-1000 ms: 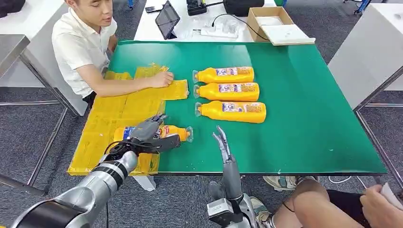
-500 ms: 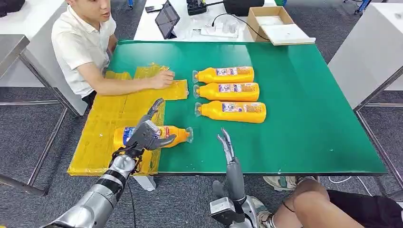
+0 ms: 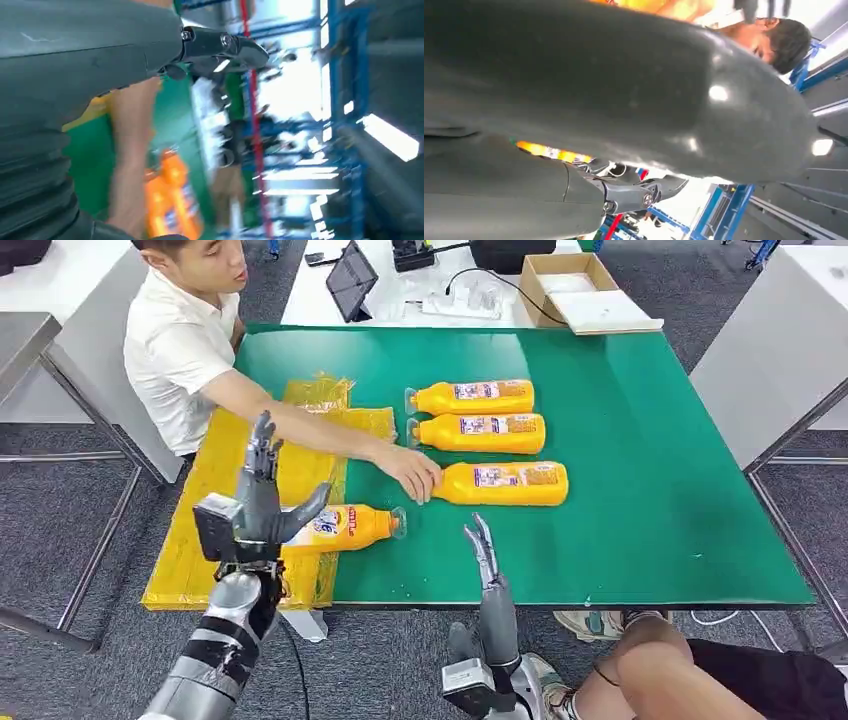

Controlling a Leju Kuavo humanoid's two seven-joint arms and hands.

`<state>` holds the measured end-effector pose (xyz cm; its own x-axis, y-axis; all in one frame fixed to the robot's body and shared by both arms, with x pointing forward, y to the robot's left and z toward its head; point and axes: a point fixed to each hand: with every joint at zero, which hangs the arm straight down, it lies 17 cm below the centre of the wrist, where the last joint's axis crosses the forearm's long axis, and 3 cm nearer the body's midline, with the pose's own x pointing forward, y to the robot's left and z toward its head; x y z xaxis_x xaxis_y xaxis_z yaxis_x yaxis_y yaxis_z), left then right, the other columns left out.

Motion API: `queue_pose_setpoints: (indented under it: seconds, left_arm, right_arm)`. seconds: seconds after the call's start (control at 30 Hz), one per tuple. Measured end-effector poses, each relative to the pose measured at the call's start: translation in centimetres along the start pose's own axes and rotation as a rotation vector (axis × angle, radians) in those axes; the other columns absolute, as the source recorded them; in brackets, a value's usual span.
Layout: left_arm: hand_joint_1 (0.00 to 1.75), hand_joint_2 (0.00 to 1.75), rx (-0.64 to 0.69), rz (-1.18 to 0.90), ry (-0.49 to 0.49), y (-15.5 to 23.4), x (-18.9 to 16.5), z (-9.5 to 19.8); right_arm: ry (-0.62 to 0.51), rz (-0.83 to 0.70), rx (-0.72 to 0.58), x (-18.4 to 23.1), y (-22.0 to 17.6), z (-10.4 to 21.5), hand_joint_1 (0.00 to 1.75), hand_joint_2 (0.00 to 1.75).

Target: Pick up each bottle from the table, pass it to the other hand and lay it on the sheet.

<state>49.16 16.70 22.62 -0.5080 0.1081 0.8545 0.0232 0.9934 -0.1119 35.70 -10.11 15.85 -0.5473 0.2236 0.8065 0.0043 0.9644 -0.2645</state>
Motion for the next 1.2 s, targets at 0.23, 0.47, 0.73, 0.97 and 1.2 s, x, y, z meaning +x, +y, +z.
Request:
queue_pose_setpoints:
  seconds: [0.23, 0.47, 0.73, 0.97, 1.2]
  left_arm:
    - [0.0, 1.75, 0.158, 0.045, -0.054, 3.1, 2.9, 2.0]
    - [0.0, 1.75, 0.309, -0.198, -0.051, 6.2, 3.2, 8.0]
    - [0.0, 1.75, 0.321, -0.241, -0.081, 6.2, 4.7, 8.9]
    - [0.0, 1.75, 0.318, -0.246, -0.089, 6.1, 5.0, 8.9]
    - [0.0, 1.75, 0.278, -0.274, -0.109, 4.6, 5.5, 8.7]
  right_arm:
    - [-0.057, 0.292, 0.046, -0.8, -1.1, 0.8, 0.0, 1.75]
    - [0.123, 0.709, 0.139, -9.5, -10.3, 1.8, 0.0, 1.75]
    - [0.216, 0.845, 0.129, -13.4, -17.1, 1.7, 0.0, 1.75]
    - [0.253, 0.875, 0.134, -14.5, -18.1, 2.0, 0.0, 1.75]
    - [0.379, 0.935, 0.19, -19.2, -20.4, 2.1, 0.0, 1.75]
